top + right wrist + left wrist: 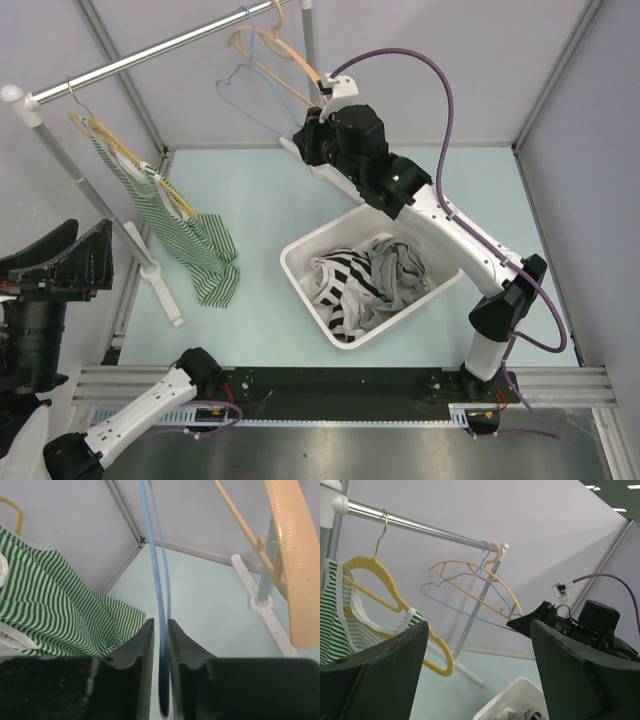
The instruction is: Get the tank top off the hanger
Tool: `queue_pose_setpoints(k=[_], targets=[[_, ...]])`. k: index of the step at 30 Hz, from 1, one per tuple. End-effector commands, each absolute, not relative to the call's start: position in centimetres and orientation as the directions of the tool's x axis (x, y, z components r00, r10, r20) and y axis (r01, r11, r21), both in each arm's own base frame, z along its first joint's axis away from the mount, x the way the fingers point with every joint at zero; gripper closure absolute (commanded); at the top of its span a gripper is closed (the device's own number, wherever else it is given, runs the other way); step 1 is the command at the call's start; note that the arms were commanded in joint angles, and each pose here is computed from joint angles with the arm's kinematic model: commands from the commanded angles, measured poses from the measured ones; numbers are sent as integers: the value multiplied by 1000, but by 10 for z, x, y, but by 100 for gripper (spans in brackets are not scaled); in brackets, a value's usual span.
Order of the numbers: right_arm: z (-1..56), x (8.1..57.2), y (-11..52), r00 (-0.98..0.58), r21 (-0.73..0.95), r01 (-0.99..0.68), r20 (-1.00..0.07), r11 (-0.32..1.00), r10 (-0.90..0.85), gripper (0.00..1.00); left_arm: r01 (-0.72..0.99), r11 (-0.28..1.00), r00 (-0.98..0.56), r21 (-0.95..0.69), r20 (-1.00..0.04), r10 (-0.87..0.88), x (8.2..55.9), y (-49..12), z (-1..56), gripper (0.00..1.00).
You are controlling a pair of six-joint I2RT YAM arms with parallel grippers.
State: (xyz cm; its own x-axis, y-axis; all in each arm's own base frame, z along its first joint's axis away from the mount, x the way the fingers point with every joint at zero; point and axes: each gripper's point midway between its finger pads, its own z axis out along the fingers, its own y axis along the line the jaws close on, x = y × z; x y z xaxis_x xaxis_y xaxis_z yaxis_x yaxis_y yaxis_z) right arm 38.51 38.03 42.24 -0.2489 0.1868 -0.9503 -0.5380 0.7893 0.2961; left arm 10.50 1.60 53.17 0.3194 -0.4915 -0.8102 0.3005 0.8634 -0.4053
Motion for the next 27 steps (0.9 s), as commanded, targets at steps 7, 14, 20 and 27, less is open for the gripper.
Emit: queue_pose_setpoints(k=[7, 14, 20, 27], targets=[[470, 364, 357, -100, 177, -451, -984, 875, 148, 25, 261, 887, 366, -381, -811, -456, 100, 29, 543, 13], [513, 319, 378, -14, 118, -516, -991, 848, 130, 3, 256, 890, 369, -378, -812, -452, 99, 31, 543, 13], [526, 262, 453, 21, 90, -755, -987, 649, 161, 0, 260, 886, 368, -384, -809, -458, 97, 33, 541, 13], [501, 229, 532, -18, 95, -875, -986, 474, 165, 3, 261, 878, 377, -401, -795, -475, 85, 44, 541, 13]])
